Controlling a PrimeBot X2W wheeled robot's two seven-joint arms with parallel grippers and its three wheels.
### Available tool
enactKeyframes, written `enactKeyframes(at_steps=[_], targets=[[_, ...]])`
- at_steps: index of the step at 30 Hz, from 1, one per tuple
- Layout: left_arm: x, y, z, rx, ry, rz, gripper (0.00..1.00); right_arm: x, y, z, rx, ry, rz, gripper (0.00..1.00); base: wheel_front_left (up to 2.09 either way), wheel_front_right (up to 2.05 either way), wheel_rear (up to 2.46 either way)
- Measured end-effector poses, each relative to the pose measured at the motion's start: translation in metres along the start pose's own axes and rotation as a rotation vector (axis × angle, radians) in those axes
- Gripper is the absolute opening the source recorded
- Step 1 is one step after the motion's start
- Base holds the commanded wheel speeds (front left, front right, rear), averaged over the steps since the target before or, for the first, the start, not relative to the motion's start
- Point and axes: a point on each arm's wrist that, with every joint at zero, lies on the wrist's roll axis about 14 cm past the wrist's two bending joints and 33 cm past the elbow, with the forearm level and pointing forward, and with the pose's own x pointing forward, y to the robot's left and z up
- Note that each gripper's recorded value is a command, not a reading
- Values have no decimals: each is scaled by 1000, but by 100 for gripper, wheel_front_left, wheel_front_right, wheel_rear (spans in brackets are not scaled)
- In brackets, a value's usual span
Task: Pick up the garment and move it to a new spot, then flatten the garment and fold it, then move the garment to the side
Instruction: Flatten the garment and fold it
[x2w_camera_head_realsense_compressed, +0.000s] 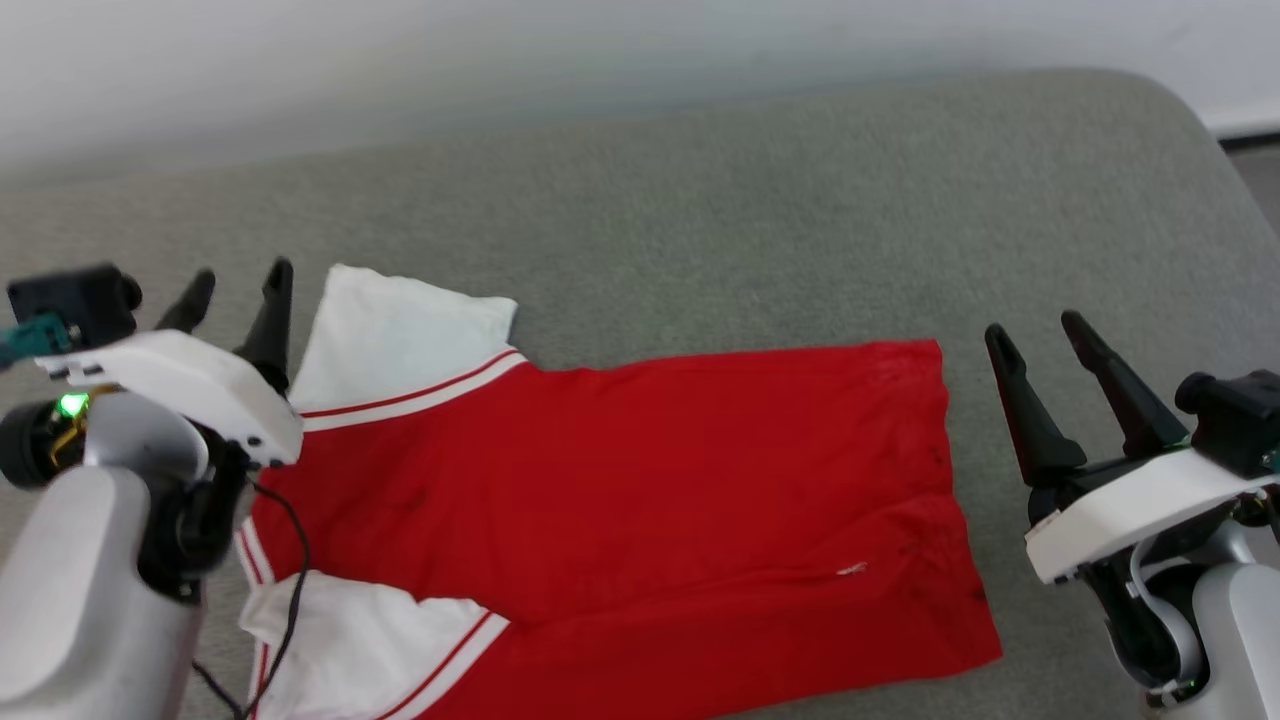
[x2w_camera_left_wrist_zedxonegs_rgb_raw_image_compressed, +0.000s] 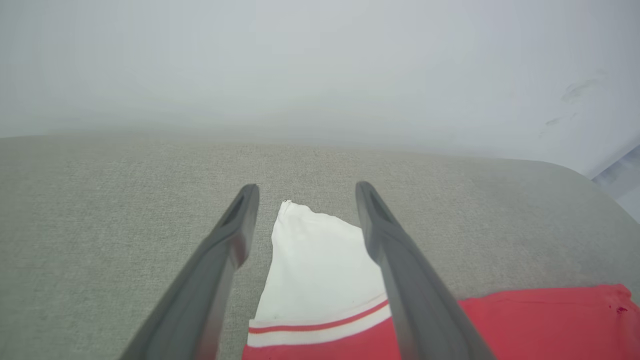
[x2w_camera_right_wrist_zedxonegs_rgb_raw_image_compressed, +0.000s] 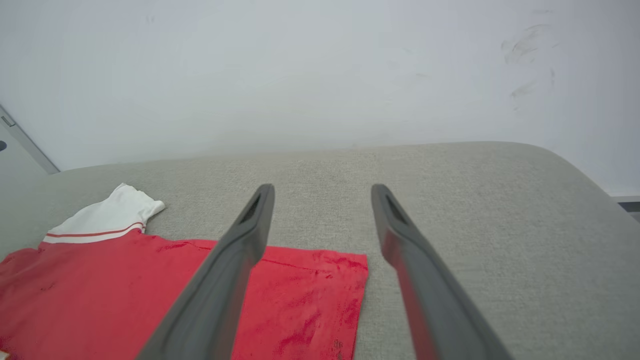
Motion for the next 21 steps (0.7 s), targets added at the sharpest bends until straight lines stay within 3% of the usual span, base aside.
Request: enactKeyframes(at_steps=[6,10,17,21], targets=[[58,-8,-13,24,122,-71,100,8,-19,-9,-14,10,-59,100,0,0,0],[84,-7,-36,70,299,-101,100,6,-33,-14,-34,20,-101,100,0,0,0],[101,19,-82,142,652,-72,100,1,-42,-36,-28,78,-146,100,0,0,0],[103,27,-108,130,805,-50,100,-1,-45,-50,-6,111,-167,100,0,0,0]])
